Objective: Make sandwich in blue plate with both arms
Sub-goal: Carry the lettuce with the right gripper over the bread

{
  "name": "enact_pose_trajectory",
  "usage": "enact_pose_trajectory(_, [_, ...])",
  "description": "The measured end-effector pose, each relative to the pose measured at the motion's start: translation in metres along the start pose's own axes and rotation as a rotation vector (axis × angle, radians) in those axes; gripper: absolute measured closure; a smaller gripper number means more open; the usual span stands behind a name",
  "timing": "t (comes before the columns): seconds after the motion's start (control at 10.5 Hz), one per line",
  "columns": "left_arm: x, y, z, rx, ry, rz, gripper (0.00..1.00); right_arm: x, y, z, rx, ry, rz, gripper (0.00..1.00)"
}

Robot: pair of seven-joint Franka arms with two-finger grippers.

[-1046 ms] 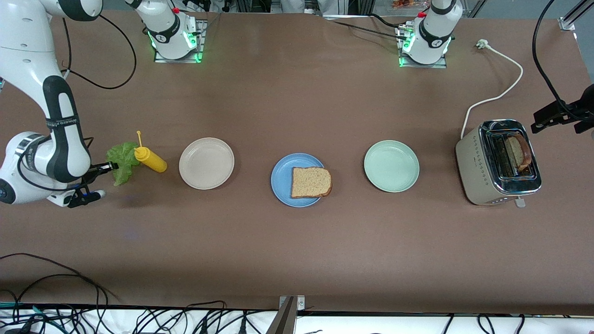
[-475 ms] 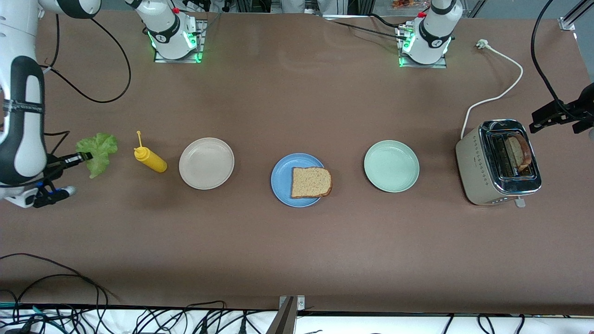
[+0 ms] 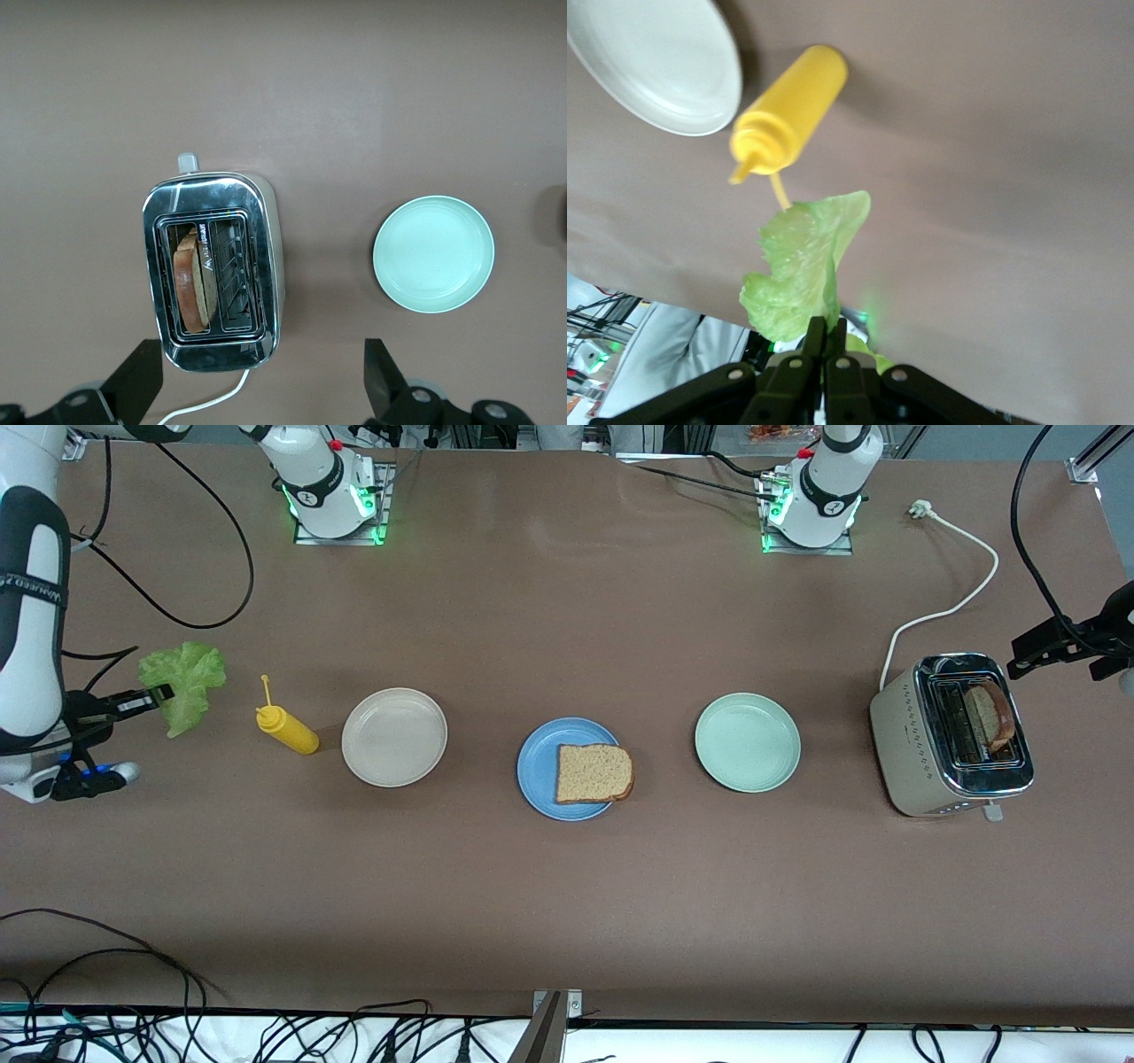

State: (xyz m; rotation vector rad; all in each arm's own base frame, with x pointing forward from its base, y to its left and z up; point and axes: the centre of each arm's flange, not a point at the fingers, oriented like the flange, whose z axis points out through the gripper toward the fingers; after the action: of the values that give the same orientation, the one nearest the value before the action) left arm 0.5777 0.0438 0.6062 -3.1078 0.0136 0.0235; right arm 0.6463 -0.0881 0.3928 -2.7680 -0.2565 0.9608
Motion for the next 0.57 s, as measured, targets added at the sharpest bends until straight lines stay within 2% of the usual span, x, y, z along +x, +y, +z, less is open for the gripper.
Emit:
enact_pose_trajectory(0.19, [0.0, 0.0, 0.0, 0.0, 0.0, 0.0, 0.0, 0.003, -0.056, -0.005, 0.025, -0.002, 0.05, 0.97])
enact_pose_trajectory(0.38, [0.0, 0.0, 0.0, 0.0, 0.0, 0.0, 0.0, 0.014, -0.118, -0.003, 0.106, -0.007, 0.102, 0.97])
enact_pose_trajectory(0.57, [0.0, 0.0, 0.0, 0.0, 0.0, 0.0, 0.0, 0.023, -0.179, -0.001, 0.145, 0.0, 0.161, 0.97])
